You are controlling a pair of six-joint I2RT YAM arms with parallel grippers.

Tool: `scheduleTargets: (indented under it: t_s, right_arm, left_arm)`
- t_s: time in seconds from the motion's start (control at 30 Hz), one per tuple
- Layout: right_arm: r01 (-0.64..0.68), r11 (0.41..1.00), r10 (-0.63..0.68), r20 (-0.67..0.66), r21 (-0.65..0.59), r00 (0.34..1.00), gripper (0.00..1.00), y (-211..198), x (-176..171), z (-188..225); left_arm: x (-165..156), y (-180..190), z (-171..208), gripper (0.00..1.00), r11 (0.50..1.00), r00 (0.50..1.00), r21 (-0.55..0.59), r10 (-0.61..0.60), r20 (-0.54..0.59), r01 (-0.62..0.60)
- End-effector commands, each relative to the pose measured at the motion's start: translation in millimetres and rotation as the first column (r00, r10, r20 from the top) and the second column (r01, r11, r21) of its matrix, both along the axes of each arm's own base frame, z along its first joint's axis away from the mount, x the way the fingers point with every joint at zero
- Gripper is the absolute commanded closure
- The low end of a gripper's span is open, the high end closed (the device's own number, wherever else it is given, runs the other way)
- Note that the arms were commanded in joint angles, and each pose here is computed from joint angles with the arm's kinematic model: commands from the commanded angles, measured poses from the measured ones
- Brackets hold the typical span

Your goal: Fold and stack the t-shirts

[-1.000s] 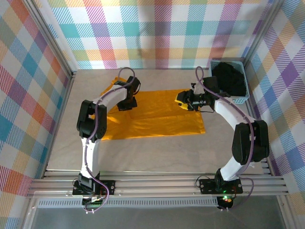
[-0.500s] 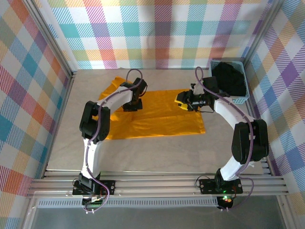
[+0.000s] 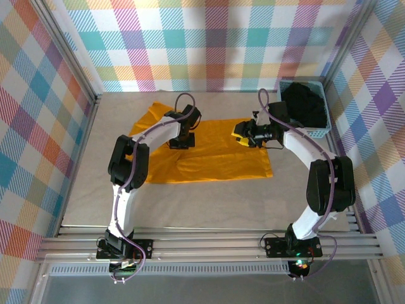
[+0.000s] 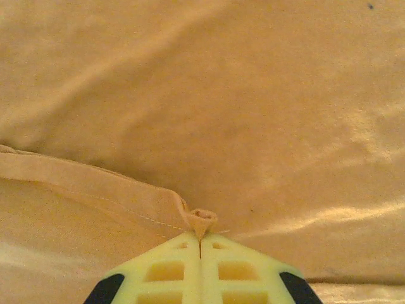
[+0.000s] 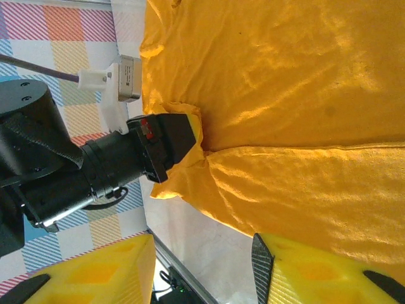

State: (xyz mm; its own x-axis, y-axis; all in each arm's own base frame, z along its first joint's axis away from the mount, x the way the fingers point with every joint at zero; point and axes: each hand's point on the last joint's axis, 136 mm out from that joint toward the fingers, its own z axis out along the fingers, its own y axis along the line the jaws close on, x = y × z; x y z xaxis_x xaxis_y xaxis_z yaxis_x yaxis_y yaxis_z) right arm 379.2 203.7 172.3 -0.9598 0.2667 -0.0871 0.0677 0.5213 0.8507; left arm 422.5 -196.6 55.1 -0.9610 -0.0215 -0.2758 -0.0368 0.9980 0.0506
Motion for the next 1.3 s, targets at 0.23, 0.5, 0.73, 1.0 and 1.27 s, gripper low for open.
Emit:
scheduleTargets:
  t_s: [0.23,0.5,0.73,1.0,1.27]
  right_arm:
    - [-0.036,0.999,0.036,0.001,0.017,0.999,0.55,6.3,2.5,7.1]
    - [-0.051,0.998,0.051,-0.001,0.026,0.999,0.55,8.3,3.1,9.6]
    - [-0.045,0.999,0.045,-0.005,0.016,0.999,0.55,7.3,4.4,10.3]
    - [-0.034,0.999,0.034,-0.011,0.017,0.999,0.54,7.9,10.2,7.5]
    - [-0.034,0.999,0.035,-0.016,0.018,0.999,0.55,8.2,11.0,6.5]
  left_arm:
    - [9.1,63.7,27.2,0.48,0.972,0.971,0.014,0.234,0.04,-0.235]
    - [50.7,161.1,14.0,0.5,0.848,0.878,-0.259,0.479,-0.002,-0.463]
    - [58.7,150.6,-13.3,0.52,0.851,0.932,-0.387,0.351,-0.086,-0.356]
    - [34.7,134.1,-23.7,0.59,0.863,0.954,-0.407,0.271,-0.13,-0.301]
    - [33.6,137.2,-11.2,0.8,0.872,0.959,-0.401,0.268,-0.091,-0.281]
